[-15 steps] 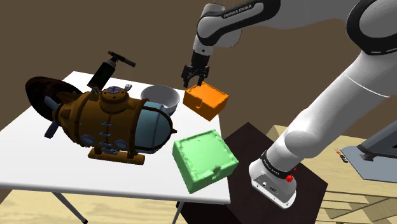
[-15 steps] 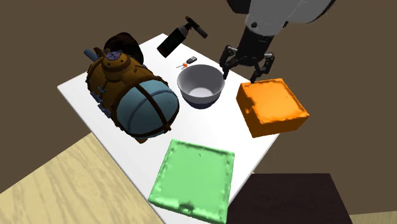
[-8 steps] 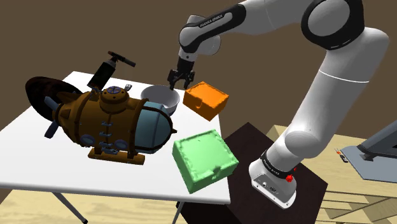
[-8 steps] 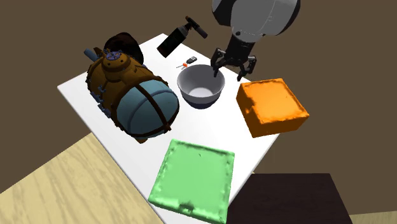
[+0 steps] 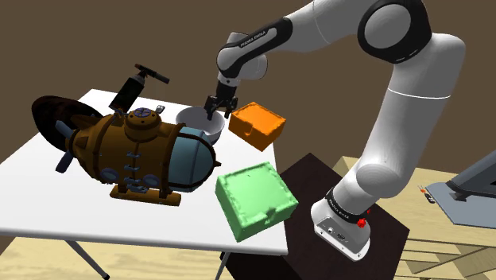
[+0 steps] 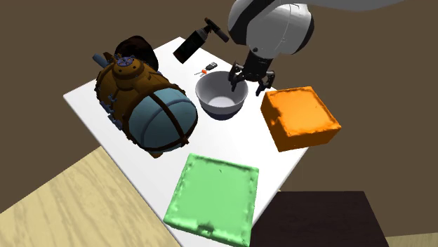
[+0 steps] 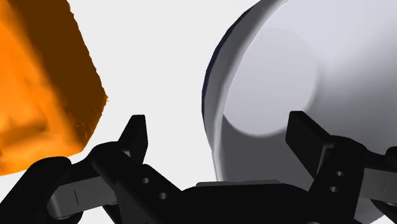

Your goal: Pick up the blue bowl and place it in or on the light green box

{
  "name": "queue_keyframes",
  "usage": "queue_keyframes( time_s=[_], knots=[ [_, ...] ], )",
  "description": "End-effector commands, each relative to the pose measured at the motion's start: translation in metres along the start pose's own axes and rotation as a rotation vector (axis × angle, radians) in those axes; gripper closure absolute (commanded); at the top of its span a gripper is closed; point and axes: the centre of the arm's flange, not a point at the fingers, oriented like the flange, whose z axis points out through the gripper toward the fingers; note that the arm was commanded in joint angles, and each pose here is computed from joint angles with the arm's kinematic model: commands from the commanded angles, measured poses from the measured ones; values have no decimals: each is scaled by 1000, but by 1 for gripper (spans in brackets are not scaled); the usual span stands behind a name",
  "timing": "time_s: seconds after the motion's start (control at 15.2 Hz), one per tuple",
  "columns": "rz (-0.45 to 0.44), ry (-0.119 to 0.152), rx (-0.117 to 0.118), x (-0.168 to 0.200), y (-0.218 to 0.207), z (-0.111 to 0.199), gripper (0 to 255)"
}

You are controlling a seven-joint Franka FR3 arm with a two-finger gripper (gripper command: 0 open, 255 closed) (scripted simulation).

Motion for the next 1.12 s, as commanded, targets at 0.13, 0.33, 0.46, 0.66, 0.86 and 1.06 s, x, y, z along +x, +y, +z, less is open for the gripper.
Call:
queue_keyframes(
  time_s=[0.13,0.33,0.46,0.66,0.86,1.06],
  knots=[
    [0,0,0,1,0,7,0],
    [0,0,0,1,0,7,0],
    [0,0,0,1,0,7,0],
    [0,0,0,1,0,7,255],
    [0,0,0,1,0,7,255],
    [0,0,0,1,0,7,255]
  ],
)
